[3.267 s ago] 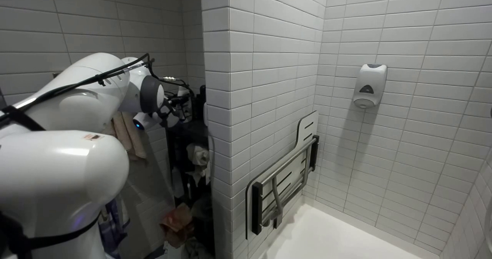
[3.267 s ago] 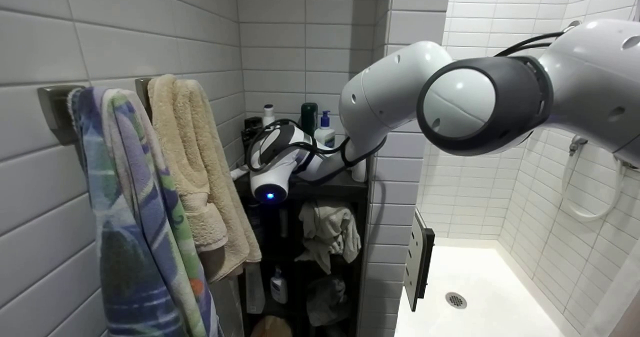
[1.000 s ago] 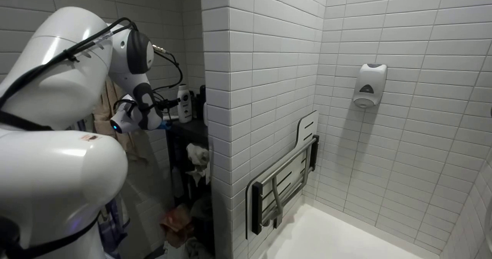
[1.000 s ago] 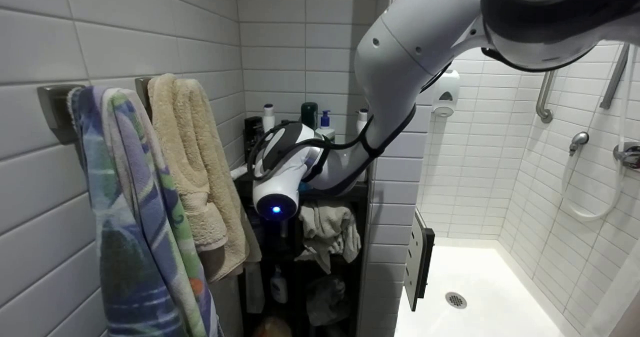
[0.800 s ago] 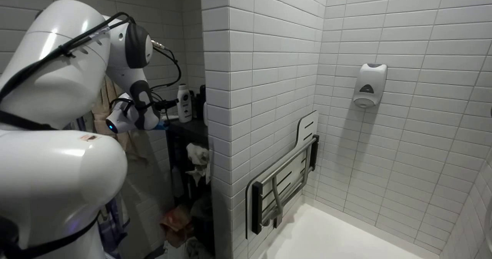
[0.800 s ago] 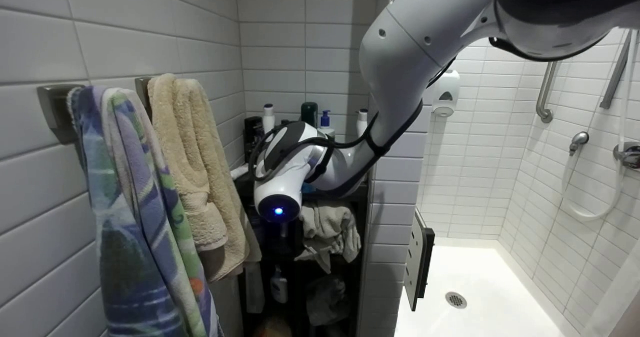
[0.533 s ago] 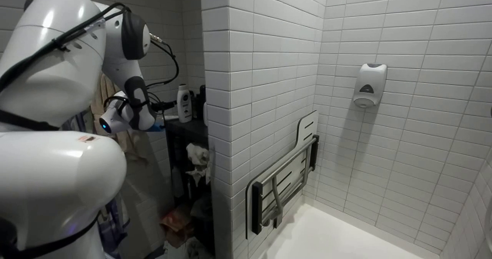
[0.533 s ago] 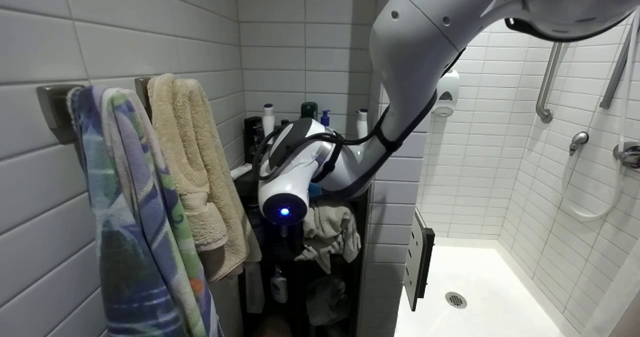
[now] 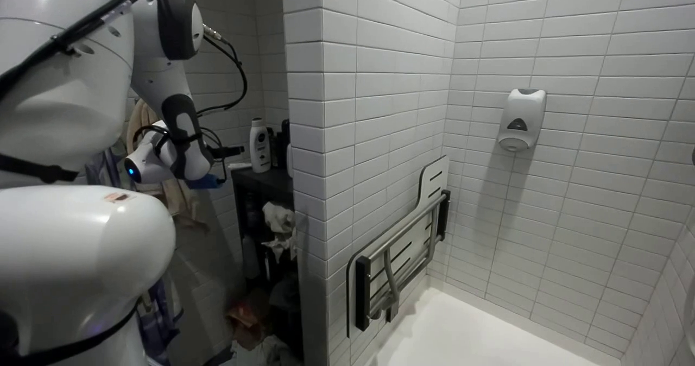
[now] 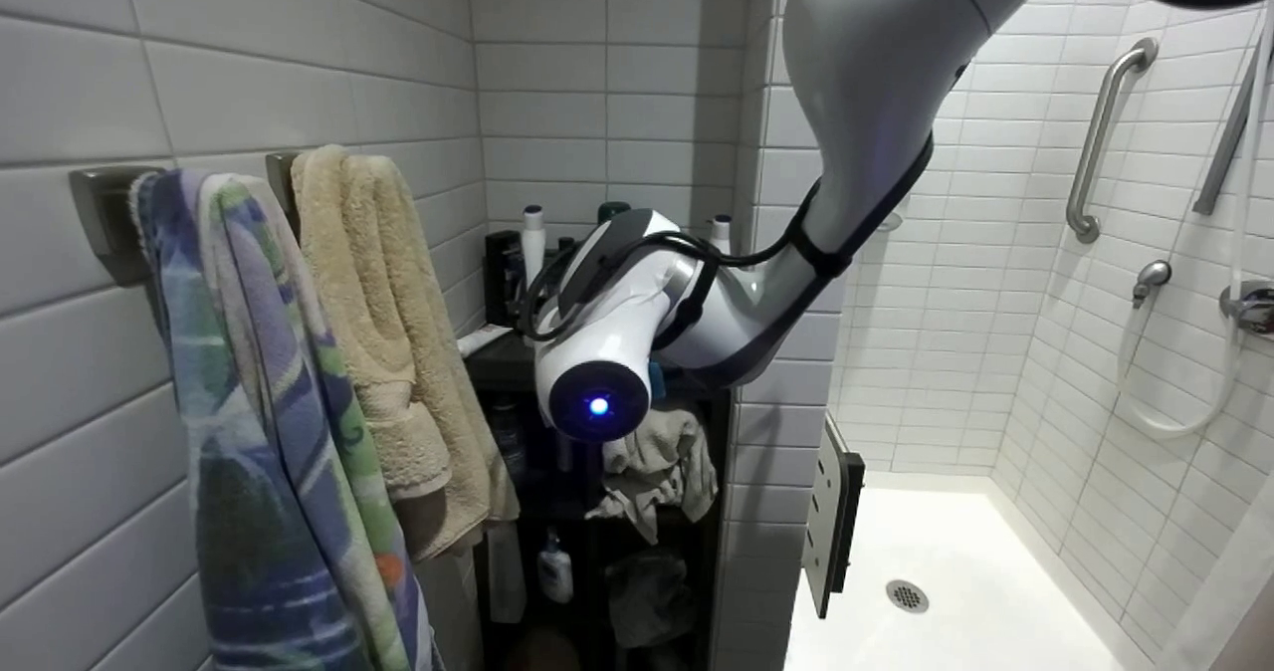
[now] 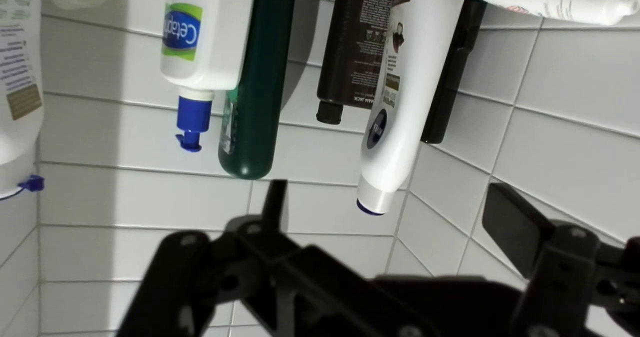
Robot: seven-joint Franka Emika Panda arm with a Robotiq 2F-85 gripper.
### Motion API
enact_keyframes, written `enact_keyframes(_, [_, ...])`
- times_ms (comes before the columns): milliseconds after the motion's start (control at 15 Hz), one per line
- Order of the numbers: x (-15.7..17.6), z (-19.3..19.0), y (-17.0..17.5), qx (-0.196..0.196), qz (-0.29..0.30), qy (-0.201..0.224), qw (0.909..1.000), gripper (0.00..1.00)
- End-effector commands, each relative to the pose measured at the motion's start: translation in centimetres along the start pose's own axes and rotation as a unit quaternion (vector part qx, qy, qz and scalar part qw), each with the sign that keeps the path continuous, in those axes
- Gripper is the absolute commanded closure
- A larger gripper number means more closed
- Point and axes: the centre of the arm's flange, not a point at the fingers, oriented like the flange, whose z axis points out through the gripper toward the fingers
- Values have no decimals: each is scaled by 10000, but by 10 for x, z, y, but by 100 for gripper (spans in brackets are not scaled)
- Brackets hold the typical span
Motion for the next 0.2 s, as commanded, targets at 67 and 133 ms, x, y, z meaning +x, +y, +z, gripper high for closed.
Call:
enact_keyframes(67, [-2, 1, -1, -6, 0, -11, 10000, 0])
enact_keyframes(133, [-4, 1, -2, -3, -2, -16, 10000, 0])
